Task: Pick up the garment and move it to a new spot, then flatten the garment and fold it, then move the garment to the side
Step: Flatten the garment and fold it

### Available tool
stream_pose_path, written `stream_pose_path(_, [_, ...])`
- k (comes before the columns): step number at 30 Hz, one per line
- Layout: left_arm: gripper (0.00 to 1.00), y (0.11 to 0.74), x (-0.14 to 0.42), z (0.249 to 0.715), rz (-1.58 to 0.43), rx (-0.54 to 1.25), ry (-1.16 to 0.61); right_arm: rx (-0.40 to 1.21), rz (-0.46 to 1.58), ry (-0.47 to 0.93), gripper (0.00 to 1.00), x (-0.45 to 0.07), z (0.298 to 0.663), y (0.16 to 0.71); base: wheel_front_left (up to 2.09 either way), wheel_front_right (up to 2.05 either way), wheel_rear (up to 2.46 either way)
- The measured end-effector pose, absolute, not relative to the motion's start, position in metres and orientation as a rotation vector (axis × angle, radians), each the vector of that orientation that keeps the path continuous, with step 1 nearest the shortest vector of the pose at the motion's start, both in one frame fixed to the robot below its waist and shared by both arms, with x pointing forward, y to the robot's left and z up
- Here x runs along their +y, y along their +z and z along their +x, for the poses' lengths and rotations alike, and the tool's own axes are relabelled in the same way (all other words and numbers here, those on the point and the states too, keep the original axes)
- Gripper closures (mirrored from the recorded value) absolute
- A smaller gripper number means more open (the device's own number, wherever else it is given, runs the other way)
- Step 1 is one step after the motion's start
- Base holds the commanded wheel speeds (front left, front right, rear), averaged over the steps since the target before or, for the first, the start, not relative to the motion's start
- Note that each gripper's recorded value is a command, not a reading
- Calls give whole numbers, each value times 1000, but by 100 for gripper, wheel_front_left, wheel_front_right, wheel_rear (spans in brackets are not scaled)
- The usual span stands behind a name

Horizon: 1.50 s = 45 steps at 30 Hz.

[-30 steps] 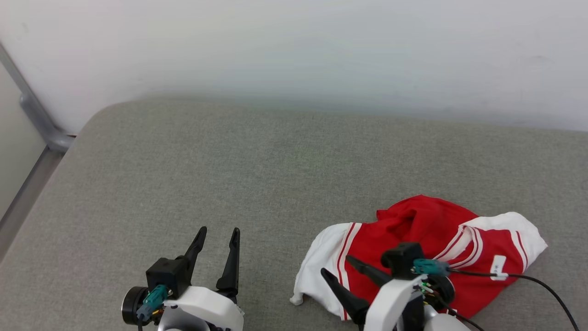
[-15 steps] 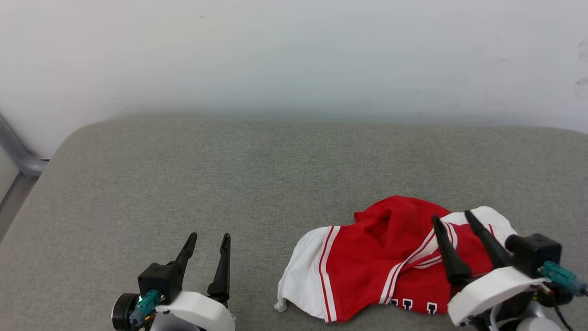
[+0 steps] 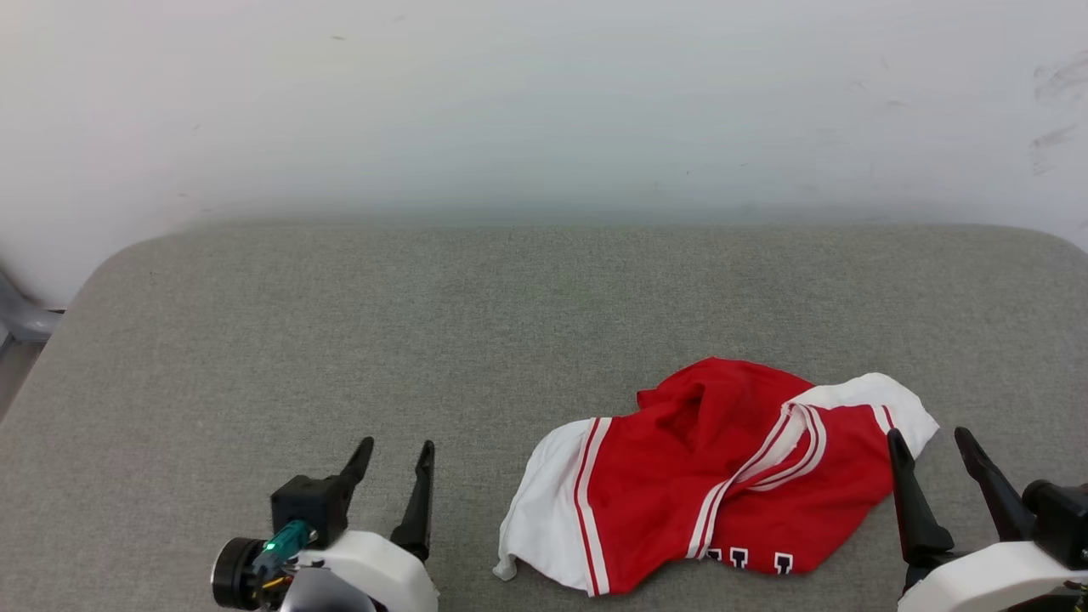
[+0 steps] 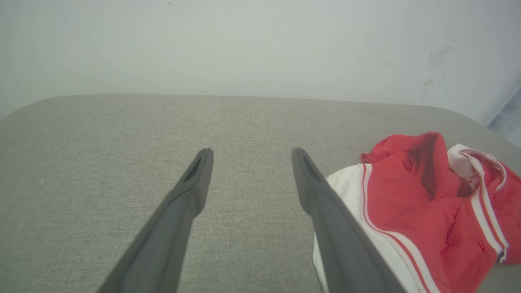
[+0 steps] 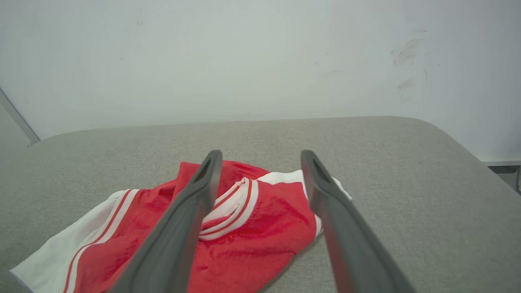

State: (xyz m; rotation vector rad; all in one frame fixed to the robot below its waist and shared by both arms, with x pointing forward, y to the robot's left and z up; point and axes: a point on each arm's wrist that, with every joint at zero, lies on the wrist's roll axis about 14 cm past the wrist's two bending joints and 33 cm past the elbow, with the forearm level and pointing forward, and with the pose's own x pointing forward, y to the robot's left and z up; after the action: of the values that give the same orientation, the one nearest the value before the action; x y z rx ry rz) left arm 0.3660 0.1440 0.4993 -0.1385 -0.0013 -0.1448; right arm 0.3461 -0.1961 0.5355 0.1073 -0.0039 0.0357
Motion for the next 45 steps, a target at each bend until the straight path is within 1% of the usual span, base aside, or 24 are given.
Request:
stream_pose_path(7, [0,475,97,373,-134,268,-330,30,105,40,0,-194,345,532,0,0,0])
stream_pose_path(12, [0,457,71,372,-84,463,-445,56,102,36,0,-194,346,527,0,0,0])
stream_pose_path(18, [0,410,70,360,59,738,-513,85,122,29,0,-196,351,518,0,0,0])
stream_pose_path(24, [0,378,67,348,191,904,-583,112,137,16,0,-199,356,508,0,0,0])
stream_pose_path(28, [0,369,65,343,263,979,-631,120,142,13,0,-200,358,505,0,0,0])
stream_pose_path(29, [28,368,64,341,272,996,-641,120,143,13,0,-200,358,505,0,0,0])
stream_pose_path(31, [98,367,63,338,268,1017,-656,121,144,12,0,-200,357,504,0,0,0])
stream_pose_path(32, [100,366,63,336,271,1023,-661,120,145,14,0,-199,357,505,0,0,0])
stream_pose_path(34, [100,366,64,334,256,1029,-663,116,147,16,0,-199,357,506,0,0,0])
stream_pose_path(39, [100,374,73,342,194,941,-618,106,152,18,0,-199,354,510,0,0,0])
stream_pose_path(45, [100,398,128,364,160,803,-420,97,162,38,0,-193,351,515,0,0,0])
